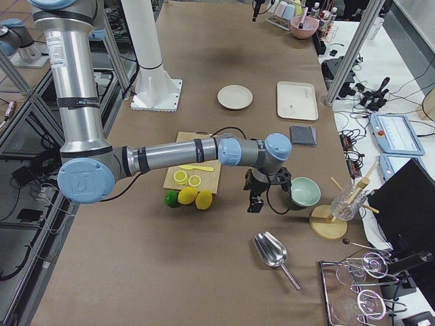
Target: Place red cherry on plate
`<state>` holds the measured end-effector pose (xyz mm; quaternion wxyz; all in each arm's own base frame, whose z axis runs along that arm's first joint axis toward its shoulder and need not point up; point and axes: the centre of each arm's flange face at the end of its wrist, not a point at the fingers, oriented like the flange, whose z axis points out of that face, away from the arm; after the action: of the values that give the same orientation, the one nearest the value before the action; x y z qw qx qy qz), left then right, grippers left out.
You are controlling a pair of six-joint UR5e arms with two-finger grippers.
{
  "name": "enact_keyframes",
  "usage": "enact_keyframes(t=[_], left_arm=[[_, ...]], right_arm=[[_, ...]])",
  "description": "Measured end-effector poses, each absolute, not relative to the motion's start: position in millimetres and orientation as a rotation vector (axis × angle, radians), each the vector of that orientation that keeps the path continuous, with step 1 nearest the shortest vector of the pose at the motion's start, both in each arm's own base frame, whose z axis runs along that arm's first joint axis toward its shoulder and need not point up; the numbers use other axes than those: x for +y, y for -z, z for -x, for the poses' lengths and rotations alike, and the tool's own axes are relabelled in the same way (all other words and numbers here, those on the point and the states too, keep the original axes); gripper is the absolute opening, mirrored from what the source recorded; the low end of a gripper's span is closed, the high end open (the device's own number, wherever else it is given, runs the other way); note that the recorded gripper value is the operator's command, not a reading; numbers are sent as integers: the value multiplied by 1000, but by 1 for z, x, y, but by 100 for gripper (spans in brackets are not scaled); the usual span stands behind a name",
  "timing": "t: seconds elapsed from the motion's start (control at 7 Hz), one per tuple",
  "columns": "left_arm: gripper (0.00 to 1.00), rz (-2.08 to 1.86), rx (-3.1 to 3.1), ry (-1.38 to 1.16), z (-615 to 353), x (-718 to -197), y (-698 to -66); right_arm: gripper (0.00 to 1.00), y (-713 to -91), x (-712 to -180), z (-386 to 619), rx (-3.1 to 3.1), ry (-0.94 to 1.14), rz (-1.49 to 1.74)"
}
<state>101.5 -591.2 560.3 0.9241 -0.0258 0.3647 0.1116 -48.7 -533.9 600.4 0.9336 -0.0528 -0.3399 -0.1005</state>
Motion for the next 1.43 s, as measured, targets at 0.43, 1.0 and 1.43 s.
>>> enact_keyframes(t=[0.43, 1.0, 1.43], left_arm=[[98, 56, 741, -258, -56, -577, -608], [98, 56, 742, -247, -45, -577, -612], [98, 64, 745, -217, -46, -578, -610]], right_arm=[[100, -585, -541, 69, -691, 167, 121], [100, -495, -516, 175, -755, 73, 177], [100, -441, -458, 257, -764, -5, 272]])
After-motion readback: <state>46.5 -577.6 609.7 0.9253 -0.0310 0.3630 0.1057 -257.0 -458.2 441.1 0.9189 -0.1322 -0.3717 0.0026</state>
